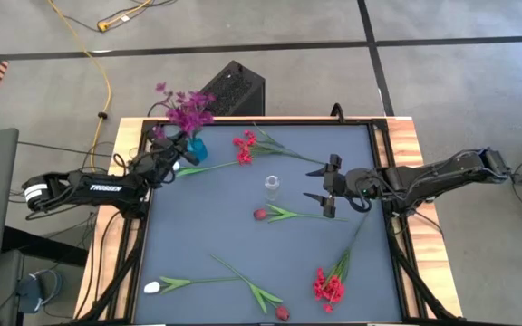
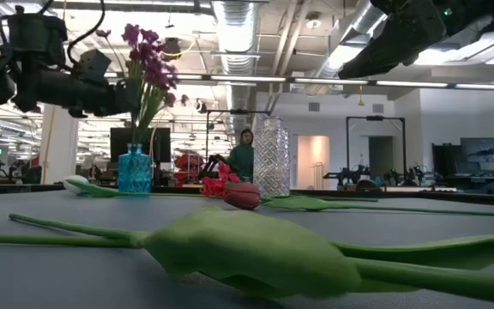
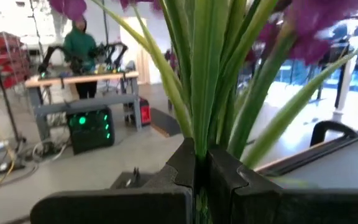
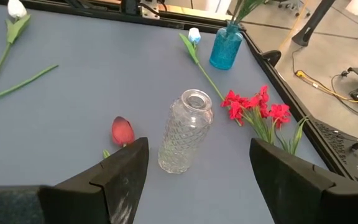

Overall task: Sort flowers into vase by color
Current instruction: Put the purple flowers into the blue vase

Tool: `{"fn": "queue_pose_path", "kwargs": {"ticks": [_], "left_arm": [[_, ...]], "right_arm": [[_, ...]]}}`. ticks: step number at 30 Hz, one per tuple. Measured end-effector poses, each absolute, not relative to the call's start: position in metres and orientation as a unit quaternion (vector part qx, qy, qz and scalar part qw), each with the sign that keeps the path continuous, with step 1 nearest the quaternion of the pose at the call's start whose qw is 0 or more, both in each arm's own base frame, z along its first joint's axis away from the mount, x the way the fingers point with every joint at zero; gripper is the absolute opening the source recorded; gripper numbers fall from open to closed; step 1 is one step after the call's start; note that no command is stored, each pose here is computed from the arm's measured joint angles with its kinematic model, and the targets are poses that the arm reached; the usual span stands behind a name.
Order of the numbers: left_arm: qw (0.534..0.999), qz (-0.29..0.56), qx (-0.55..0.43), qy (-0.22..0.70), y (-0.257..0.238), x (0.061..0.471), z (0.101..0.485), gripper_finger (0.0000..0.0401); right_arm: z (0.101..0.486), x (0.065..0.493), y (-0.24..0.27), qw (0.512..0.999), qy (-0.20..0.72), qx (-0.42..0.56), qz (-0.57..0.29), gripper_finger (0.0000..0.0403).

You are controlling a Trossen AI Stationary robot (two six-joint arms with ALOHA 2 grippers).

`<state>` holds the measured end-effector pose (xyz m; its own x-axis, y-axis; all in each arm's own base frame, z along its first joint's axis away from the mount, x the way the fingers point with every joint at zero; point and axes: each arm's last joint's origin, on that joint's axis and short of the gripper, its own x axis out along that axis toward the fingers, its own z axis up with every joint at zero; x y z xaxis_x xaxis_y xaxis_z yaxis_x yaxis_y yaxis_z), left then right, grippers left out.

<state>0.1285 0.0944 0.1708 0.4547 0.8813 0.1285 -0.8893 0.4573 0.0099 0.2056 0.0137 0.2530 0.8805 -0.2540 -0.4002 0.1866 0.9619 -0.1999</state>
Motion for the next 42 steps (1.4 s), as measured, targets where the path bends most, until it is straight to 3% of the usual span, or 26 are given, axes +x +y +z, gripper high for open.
{"fn": "queue_pose_path", "kwargs": {"ticks": [11, 29, 36, 42], "left_arm": [[0.854, 0.52, 0.021, -0.003, 0.095, 0.129, 0.16, 0.0008], [0.853, 0.52, 0.017, 0.035, 0.095, 0.129, 0.152, 0.0195], [0.854, 0.517, -0.006, 0.059, 0.097, 0.133, 0.151, 0.0232], [0.868, 0.477, -0.028, 0.134, 0.102, 0.146, 0.166, 0.0242]], "right_arm": [[0.253, 0.206, 0.014, 0.967, 0.214, -0.077, -0.114, 0.0306], [0.253, 0.206, 0.014, 0.966, 0.217, -0.078, -0.114, 0.0306], [0.253, 0.206, 0.013, 0.966, 0.217, -0.078, -0.114, 0.0306], [0.253, 0.205, 0.013, 0.966, 0.217, -0.078, -0.115, 0.0306]]}}
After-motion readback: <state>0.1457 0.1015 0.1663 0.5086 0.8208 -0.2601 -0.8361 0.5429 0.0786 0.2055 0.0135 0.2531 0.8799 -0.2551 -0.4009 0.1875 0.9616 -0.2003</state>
